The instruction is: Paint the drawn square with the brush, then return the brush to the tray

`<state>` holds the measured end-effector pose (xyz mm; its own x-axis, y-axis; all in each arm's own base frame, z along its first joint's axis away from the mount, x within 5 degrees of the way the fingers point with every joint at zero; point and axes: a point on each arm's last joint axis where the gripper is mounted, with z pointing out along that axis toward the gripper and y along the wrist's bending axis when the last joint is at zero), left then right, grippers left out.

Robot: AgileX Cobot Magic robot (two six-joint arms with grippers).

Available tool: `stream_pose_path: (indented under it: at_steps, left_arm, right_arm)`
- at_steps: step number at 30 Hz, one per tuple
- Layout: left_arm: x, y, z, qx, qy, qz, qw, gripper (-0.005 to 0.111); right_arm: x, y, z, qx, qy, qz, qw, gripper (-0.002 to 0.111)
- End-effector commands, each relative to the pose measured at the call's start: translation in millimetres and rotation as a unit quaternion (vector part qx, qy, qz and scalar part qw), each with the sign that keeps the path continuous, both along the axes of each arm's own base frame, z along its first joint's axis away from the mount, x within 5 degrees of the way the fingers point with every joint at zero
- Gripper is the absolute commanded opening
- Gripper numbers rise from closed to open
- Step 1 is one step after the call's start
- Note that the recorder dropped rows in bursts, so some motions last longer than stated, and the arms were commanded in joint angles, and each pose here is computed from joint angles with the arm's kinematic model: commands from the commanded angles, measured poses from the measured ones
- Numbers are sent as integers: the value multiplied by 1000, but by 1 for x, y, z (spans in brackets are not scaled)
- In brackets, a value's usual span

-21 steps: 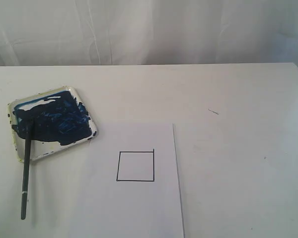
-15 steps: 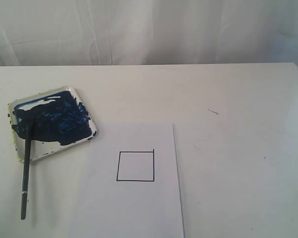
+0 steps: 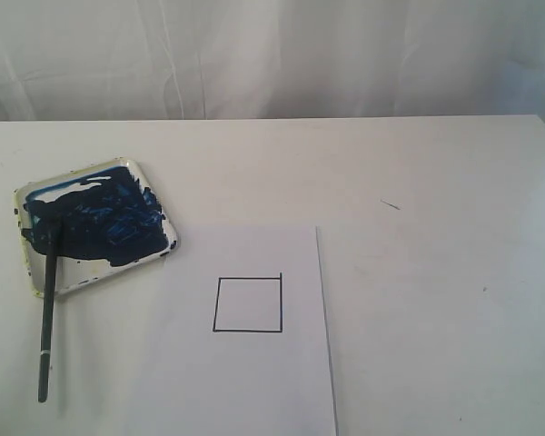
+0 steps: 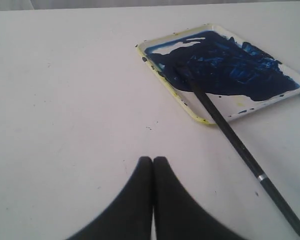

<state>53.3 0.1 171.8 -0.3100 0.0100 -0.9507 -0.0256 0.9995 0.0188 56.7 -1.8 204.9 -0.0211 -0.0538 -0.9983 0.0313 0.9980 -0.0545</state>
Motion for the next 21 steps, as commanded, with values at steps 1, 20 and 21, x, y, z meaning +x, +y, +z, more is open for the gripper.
stream_pose_path:
  at_steps: [1, 20, 21]
  left_arm:
    - [2, 0, 7, -51, -48, 14, 997, 0]
    - [-12, -9, 117, -187, -72, 3, 980, 0]
    - [-10, -10, 128, -164, -54, -5, 985, 0]
  right_arm:
    - [0, 0, 3, -2, -22, 1, 1000, 0]
    - [-20, 1, 92, 150, -97, 13, 984, 0]
    - [-19, 1, 103, 142, -88, 12, 986, 0]
